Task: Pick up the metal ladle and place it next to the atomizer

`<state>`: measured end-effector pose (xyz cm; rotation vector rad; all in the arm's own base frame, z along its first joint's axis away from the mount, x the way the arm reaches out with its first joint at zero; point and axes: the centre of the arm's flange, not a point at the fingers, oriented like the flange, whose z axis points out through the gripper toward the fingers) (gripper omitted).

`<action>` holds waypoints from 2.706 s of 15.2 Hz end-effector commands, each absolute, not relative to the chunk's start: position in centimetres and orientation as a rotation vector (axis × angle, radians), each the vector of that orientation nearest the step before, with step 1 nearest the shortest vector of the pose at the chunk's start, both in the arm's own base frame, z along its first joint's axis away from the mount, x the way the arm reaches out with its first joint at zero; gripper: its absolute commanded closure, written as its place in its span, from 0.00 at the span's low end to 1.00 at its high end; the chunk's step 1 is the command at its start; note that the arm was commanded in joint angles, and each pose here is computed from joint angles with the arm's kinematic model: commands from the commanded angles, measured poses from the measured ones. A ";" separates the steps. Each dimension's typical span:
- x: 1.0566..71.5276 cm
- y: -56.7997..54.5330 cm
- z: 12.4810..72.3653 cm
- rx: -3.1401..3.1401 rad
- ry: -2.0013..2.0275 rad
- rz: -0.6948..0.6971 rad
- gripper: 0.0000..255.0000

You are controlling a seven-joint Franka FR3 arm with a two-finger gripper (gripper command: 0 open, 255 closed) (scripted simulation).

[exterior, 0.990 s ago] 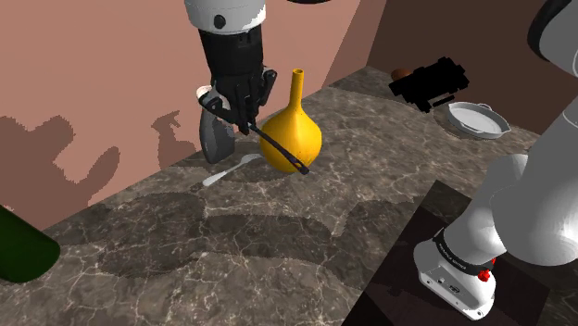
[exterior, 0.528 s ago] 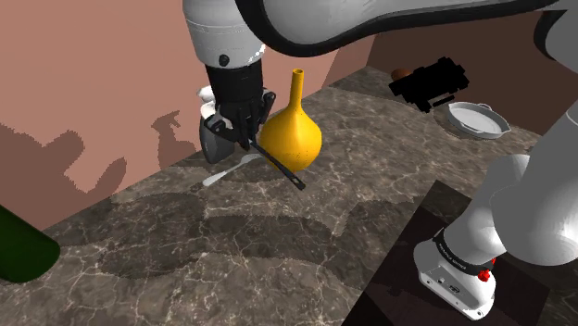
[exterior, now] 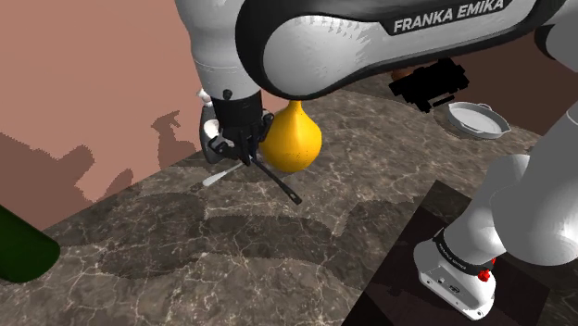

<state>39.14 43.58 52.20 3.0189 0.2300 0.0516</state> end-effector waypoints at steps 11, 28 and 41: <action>39.1 43.4 45.8 3.019 0.230 0.052 1.00; 39.1 43.4 36.9 3.019 0.230 0.052 1.00; 39.1 43.4 34.9 3.019 0.230 0.052 0.00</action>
